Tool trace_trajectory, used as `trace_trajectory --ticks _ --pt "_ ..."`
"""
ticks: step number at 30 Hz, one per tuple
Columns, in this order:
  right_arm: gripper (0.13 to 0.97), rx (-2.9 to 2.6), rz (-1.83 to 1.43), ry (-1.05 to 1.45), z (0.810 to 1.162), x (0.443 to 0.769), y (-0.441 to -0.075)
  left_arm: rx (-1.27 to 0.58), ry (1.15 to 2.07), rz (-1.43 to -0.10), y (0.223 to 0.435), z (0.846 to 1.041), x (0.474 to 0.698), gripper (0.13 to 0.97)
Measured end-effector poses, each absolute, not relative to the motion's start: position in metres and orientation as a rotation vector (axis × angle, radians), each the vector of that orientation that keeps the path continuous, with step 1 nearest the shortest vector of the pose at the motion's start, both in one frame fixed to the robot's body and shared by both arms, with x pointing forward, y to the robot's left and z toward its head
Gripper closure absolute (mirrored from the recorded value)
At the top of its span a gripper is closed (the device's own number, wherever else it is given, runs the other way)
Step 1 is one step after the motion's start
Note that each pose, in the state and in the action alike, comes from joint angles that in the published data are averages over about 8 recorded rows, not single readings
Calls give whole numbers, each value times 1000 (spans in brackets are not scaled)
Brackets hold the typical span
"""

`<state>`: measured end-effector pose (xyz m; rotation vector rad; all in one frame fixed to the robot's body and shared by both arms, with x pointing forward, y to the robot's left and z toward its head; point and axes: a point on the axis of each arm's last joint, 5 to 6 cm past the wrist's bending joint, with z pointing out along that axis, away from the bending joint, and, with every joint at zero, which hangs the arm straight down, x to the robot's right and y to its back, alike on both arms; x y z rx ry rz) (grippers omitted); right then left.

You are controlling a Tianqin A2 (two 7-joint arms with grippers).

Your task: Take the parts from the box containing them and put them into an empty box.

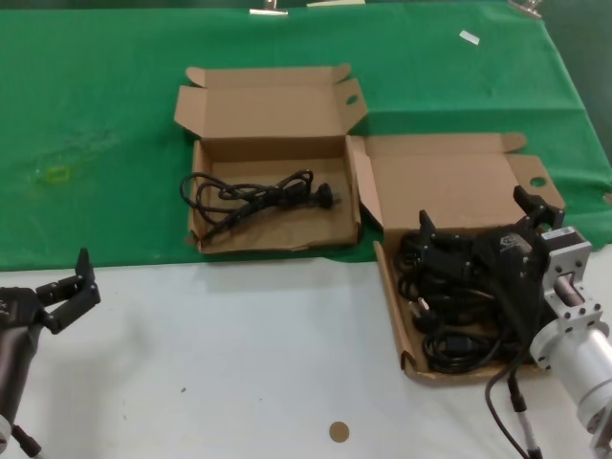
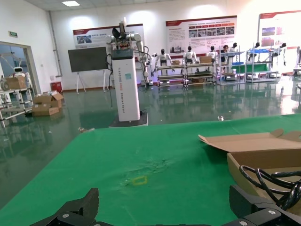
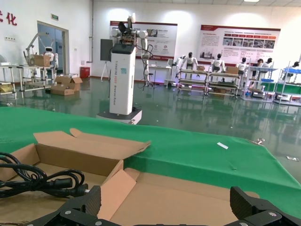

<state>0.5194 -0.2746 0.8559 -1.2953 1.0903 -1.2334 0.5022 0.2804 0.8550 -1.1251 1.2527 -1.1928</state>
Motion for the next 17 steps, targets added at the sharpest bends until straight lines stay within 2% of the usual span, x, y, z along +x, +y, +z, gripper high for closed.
trace_trajectory --ticks 17 --pt "130 -1295 -1233 1090 856 519 -275 -1125 1253 -1193 280 855 502 132"
